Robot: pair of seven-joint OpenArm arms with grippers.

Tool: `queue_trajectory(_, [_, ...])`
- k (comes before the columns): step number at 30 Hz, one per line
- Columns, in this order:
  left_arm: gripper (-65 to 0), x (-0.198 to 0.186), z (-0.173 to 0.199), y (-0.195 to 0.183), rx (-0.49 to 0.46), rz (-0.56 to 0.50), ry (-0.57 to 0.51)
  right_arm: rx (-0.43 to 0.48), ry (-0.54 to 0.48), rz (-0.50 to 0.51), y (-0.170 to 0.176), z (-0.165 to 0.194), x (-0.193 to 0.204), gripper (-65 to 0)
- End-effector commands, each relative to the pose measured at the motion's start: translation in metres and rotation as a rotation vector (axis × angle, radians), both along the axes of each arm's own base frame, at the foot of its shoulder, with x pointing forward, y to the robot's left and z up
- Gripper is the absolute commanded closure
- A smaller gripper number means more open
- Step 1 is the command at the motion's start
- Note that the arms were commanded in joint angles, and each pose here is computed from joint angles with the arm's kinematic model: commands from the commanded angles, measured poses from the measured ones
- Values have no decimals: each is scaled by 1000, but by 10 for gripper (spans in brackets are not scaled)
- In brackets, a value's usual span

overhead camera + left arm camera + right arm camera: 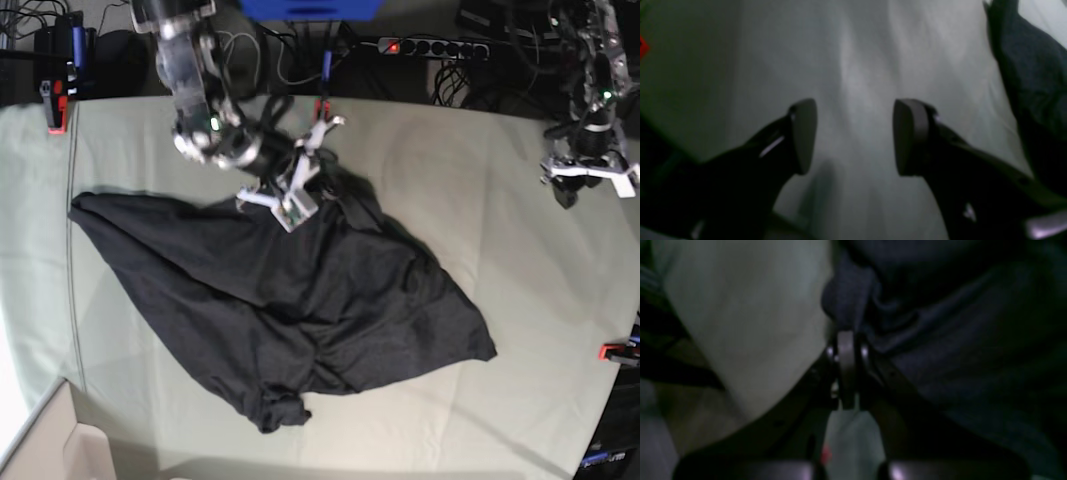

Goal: Layout the t-shirt on the table in an organized manner, then fold the t-shirt properly
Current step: 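Lift the shirt with the right gripper and regrasp with the left gripper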

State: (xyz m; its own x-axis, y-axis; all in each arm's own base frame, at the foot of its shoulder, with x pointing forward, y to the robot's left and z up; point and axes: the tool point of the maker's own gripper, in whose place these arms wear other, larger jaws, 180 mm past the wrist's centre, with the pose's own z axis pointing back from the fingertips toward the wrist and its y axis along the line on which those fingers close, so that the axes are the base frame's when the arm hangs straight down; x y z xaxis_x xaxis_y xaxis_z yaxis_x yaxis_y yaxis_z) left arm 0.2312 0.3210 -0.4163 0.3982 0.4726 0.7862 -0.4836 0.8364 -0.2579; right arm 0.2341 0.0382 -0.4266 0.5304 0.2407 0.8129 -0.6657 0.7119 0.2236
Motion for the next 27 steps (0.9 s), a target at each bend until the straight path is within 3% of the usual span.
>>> queue_trajectory(1, [-355,7,14,8,33,-2,-43,39,-48,12,4,19,-1,0])
queue_trajectory(9, [-355,24,10,-16,6,-61,-50,32,-122,40,-5,59,-46,0])
queue_trajectory(14, [-355,51,7,-57,-34,-158,-66,-32,-70,141,-14,41,-78,0])
queue_trajectory(19, [-354,70,-16,-106,-89,-265,-25,-63,0,156,-24,23,-101,0])
queue_trajectory(27, [-355,96,-37,-147,-189,-256,-10,-56,19,153,-22,21,-109,0])
